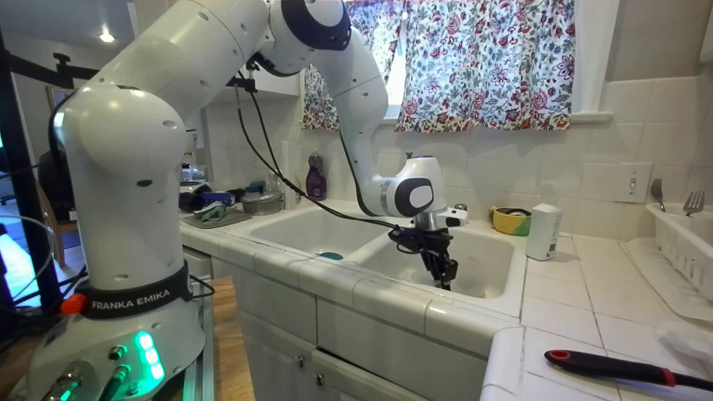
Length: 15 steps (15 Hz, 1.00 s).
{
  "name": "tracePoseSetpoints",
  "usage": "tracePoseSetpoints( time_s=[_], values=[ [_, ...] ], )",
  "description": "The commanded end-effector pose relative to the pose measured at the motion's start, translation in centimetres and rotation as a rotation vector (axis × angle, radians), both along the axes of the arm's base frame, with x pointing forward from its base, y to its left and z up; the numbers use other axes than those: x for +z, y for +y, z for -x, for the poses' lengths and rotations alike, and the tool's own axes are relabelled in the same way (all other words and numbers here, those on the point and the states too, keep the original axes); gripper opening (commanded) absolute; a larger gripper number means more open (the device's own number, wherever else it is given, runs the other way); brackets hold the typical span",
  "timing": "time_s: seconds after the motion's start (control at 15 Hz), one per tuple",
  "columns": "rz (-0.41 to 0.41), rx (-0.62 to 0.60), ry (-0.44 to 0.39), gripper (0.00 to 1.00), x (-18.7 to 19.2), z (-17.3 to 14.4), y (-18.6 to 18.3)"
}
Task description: Pick up the jar from the sink and put it on the right side of the sink
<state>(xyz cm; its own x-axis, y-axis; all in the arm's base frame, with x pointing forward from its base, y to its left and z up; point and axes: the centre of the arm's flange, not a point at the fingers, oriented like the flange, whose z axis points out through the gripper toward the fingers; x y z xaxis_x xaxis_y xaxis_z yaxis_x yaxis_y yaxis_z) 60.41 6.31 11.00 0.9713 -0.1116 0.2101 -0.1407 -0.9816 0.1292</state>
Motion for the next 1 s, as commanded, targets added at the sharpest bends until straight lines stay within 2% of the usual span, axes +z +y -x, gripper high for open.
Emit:
tracePoseSetpoints(
  time_s=[0.0,0.6,0.93],
  values=[
    [0.079,0.005,0.064,0.08,4.0,2.3,1.4],
    [0.350,0.055,0.139,0.08,12.2,4.1,3.6],
    [0.545,0.055,0.192,0.08,16.4,5.5,4.9]
  ],
)
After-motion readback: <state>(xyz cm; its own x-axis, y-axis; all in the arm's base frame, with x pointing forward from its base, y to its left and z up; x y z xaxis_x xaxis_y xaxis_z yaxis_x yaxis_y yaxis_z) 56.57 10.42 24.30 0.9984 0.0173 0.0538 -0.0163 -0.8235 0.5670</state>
